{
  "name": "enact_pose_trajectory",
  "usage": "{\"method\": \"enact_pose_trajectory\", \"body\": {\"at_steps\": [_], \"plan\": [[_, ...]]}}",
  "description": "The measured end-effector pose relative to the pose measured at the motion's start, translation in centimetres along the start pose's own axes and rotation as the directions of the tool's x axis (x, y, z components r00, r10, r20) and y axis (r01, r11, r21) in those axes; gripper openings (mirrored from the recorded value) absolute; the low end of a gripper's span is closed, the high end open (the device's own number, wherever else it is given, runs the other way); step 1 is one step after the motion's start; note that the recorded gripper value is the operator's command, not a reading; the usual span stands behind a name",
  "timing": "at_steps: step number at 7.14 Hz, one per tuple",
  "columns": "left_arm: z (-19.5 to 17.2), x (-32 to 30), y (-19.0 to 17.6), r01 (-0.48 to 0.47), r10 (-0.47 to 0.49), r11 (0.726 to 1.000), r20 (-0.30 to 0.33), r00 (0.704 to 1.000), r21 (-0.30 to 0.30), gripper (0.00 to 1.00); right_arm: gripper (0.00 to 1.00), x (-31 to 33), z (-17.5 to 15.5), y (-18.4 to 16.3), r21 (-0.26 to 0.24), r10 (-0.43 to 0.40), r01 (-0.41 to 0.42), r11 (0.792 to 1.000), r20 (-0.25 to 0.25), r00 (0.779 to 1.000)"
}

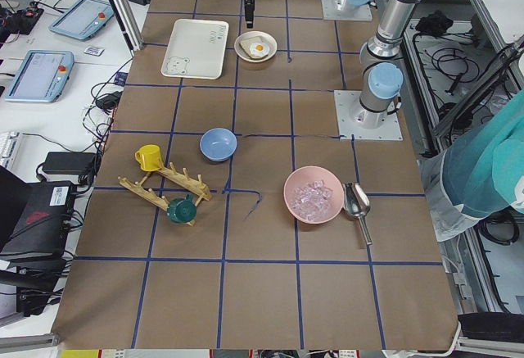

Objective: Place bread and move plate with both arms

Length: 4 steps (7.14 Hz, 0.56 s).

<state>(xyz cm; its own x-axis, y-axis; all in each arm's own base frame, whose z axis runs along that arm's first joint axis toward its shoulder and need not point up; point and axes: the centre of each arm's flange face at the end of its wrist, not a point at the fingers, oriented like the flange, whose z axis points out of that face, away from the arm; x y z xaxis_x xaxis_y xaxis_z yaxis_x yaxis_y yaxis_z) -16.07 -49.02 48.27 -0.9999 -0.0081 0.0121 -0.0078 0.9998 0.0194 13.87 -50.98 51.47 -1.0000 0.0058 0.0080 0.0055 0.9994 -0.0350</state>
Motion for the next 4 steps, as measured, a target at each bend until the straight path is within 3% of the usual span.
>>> {"method": "enact_pose_trajectory", "body": {"at_steps": [4], "plan": [[-0.05,-0.02,-0.01,0.001,-0.001,1.0,0.0,1.0,0.001,1.0,1.0,0.21,0.16,-0.06,-0.004,0.003,-0.003,1.0,-0.002,1.0]]}}
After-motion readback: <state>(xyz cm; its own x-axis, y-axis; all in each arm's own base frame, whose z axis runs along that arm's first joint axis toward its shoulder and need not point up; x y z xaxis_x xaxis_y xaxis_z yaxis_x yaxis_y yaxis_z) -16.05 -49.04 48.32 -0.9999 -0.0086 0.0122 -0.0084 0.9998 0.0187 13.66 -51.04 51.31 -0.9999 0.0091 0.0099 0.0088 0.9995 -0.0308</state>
